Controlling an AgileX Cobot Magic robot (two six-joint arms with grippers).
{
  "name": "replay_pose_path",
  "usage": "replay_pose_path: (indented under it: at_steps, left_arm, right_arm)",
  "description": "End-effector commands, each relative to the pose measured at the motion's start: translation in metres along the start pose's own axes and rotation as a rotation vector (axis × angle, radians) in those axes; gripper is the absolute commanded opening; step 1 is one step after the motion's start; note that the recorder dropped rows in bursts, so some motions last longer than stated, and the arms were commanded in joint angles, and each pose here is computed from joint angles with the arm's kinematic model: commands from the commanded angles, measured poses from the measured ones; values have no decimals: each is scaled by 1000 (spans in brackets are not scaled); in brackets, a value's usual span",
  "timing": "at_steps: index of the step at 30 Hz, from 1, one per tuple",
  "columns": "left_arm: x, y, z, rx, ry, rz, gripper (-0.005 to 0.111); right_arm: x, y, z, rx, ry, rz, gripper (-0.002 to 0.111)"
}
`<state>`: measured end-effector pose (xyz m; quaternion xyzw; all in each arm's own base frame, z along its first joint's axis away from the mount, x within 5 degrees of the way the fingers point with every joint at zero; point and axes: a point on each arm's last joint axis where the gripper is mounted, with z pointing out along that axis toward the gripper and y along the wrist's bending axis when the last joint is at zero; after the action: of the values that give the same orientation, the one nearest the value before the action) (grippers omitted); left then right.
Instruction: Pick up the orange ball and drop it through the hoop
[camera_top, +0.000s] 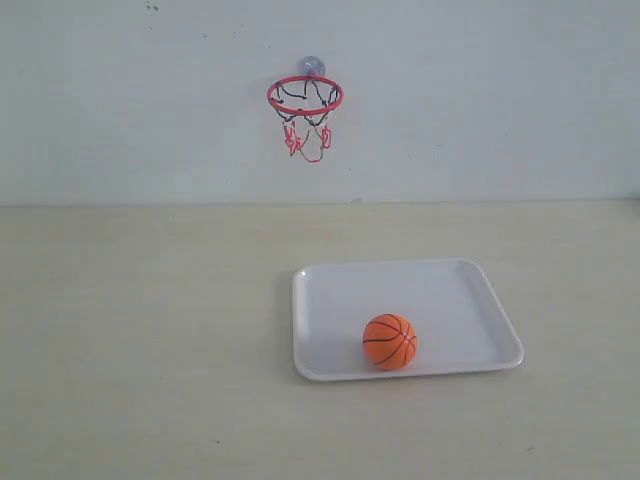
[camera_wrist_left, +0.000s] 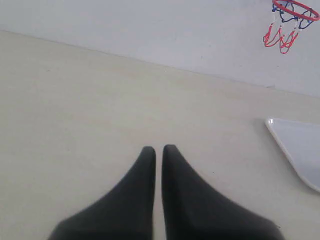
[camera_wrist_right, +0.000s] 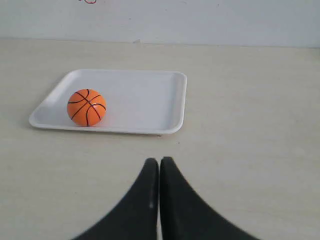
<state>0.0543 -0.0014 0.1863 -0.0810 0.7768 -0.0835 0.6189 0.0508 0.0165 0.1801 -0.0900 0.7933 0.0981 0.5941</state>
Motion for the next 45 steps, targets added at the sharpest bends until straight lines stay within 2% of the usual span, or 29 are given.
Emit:
replay_pose_path:
  at_steps: [1,3,6,12,14,27,29,33,35,36,37,39,41,42,45]
  left_arm:
    - [1,0,0,-3,-4,-5,4]
    - [1,0,0,-3,-4,-5,4]
    - [1,0,0,-3,-4,-5,4]
    - [1,0,0,-3,-4,-5,4]
    - [1,0,0,-3,-4,-5,4]
    - [1,0,0,-3,-4,-5,4]
    - [1,0,0,-3,-4,-5,4]
    - [1,0,0,-3,-4,-5,4]
    - [1,0,0,-3,-4,-5,4]
    - [1,0,0,-3,-4,-5,4]
    - [1,0,0,-3,-4,-5,4]
    - [1,0,0,-3,-4,-5,4]
    - [1,0,0,-3,-4,-5,4]
    - [1,0,0,-3,-4,-5,4]
    - [1,0,0,-3,-4,-5,4]
  right_arm:
    - [-1,0,0,3,-13,-8,0]
    - [-1,0,0,3,-13,-8,0]
    - [0,-1,0,11,-4,-146,0]
    - [0,-1,0,11,-4,-170,0]
    - [-3,-1,0,18,-32,-226,0]
    - [-5,-1,-1,22,-53,-234,0]
    - [-18,-2,-2,52,-192,-258,0]
    - [-59,-5,-22,154,-687,-247,0]
    - [-67,-6,-31,178,-822,-236,0]
    - [-71,-6,-35,175,-884,-202,0]
    - [-78,-7,-44,102,-1022,-18,0]
    - [-86,-8,-61,-10,-1233,169,0]
    - [-92,-8,-74,-4,-1354,154,0]
    - [-98,-7,-77,2,-1355,145,0]
    - [-130,-4,-74,19,-1177,111,0]
